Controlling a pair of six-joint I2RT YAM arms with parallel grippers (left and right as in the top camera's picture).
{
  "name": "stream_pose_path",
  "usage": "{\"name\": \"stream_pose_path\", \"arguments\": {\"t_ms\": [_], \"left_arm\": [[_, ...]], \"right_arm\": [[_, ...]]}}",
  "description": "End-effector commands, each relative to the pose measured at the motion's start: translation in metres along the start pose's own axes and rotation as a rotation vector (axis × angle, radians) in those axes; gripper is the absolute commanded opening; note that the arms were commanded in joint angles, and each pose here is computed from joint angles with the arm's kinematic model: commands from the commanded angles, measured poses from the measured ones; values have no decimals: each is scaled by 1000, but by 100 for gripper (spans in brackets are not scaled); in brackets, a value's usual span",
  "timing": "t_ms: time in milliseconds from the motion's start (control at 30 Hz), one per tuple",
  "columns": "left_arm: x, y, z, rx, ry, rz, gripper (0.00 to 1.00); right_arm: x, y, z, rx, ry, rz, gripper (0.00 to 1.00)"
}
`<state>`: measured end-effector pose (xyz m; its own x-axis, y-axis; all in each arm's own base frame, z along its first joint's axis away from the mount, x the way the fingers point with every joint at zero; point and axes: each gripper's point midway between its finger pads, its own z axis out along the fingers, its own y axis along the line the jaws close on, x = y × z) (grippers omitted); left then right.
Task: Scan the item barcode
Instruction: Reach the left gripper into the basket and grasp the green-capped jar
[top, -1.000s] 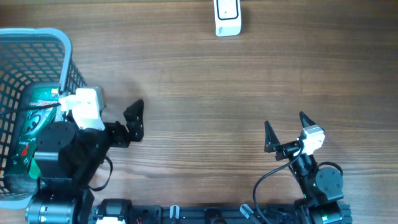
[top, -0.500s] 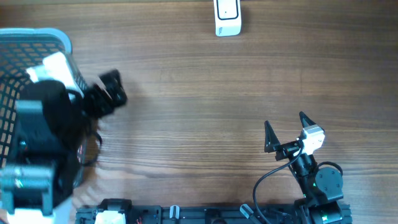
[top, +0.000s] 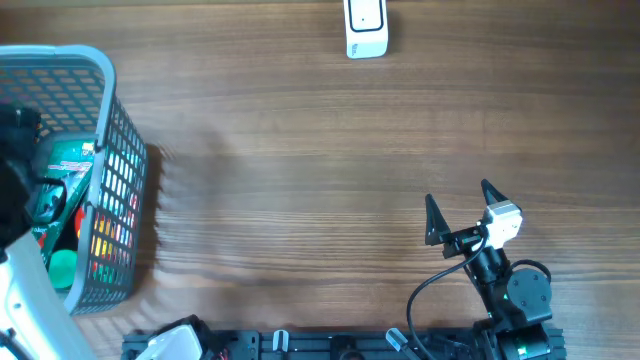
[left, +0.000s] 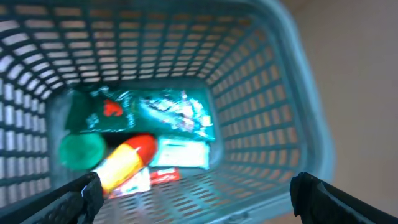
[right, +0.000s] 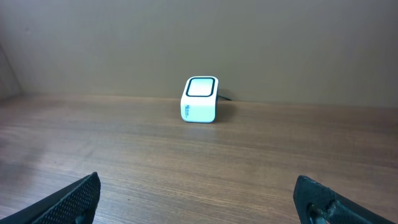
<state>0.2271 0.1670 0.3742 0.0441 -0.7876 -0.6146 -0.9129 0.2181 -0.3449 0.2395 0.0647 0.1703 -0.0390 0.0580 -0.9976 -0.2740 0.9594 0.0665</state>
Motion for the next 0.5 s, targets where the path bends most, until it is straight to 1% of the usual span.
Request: {"name": "stream_pose_path", "arguments": {"t_ms": [0, 67, 133, 200, 233, 300, 400, 467], "left_arm": [[-1, 23, 10, -133, 0, -134, 100], [7, 45, 22, -257, 44, -267, 100], [16, 61, 37, -374, 104, -311, 100], [24, 68, 56, -435, 166, -318, 100], [29, 74, 64, -472, 193, -351, 100], [35, 89, 75, -541, 213, -395, 100], [48, 127, 88, -687, 237, -491, 100], [54, 147, 97, -751, 243, -543, 100]], "right_arm": [[0, 1, 0, -5, -3, -11, 100], [0, 1, 0, -5, -3, -11, 100], [0, 1, 0, -5, -3, -11, 100], [0, 1, 0, -5, -3, -11, 100], [0, 1, 0, -5, -3, -11, 100], [0, 1, 0, -5, -3, -11, 100], [0, 1, 0, -5, -3, -11, 100], [0, 1, 0, -5, -3, -11, 100]]}}
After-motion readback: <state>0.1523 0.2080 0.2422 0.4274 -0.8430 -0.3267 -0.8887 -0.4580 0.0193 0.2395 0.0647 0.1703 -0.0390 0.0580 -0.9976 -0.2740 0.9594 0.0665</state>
